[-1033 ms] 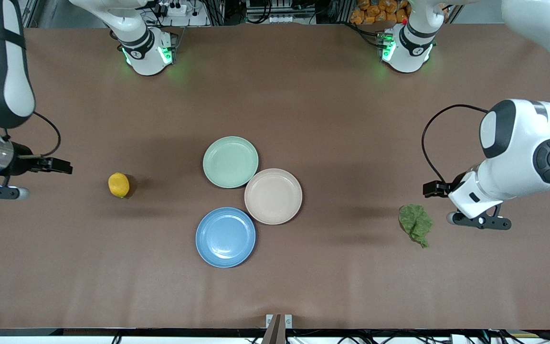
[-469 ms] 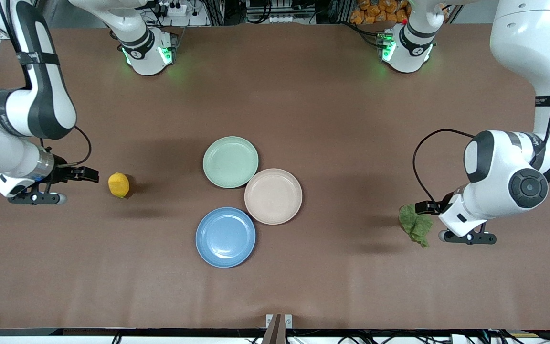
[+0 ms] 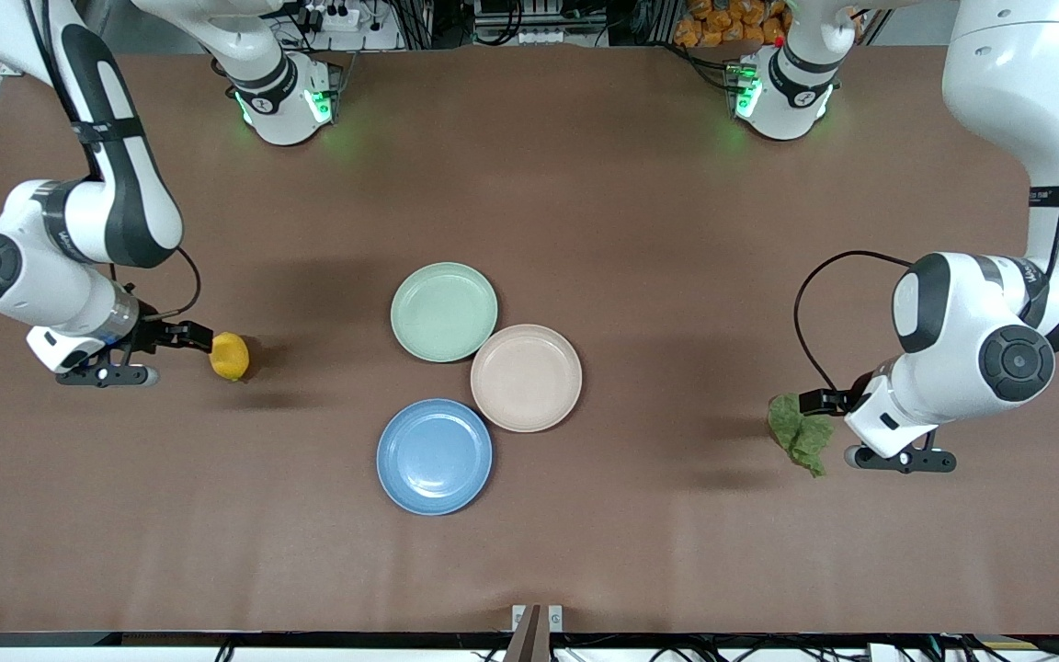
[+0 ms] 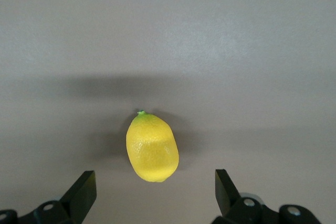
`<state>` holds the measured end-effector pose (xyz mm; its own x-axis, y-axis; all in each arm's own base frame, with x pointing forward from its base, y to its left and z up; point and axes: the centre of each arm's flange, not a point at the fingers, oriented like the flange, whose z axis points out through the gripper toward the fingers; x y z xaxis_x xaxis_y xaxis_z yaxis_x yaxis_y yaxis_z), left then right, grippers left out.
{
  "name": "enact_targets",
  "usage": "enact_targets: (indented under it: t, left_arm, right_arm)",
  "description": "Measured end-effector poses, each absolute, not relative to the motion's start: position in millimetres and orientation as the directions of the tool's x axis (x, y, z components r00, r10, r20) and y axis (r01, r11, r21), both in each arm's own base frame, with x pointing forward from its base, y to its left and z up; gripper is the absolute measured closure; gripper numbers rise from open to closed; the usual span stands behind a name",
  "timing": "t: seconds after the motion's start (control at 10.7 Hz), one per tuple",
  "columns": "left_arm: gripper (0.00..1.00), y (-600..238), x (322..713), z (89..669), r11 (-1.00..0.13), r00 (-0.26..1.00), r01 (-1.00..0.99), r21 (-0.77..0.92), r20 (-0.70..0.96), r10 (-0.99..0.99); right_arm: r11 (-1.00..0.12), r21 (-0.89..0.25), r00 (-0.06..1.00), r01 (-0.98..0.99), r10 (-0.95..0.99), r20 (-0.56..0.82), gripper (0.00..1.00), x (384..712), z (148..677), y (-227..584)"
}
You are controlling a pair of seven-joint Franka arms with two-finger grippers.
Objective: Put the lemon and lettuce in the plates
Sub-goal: 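Close the right gripper on the lemon while the left gripper grasps lettuce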
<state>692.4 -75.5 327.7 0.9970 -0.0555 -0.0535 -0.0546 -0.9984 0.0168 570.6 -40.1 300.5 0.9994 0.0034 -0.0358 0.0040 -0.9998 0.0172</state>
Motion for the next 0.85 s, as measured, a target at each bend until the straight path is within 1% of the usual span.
enact_targets:
  t: [0.38, 0.56, 0.85]
  left_arm:
    - [0.0, -75, 696, 309, -0.999, 0.997, -0.049, 0.018, -0.052, -0.05]
    - [0.0, -75, 698, 305, -0.999, 0.998, -0.044, 0.019, -0.042, -0.044]
    - [0.0, -75, 702, 290, -0.999, 0.999, -0.03, 0.021, -0.027, -0.031]
  right_arm:
    - [-1.0, 0.021, 1.0, 0.011, 0.012, 0.023, 0.0, 550, 268, -36]
    - [-0.999, 0.023, 0.999, 0.03, 0.031, 0.038, 0.0, 548, 256, -26]
    - [-0.999, 0.029, 0.997, 0.039, 0.041, 0.062, 0.0, 549, 220, -22]
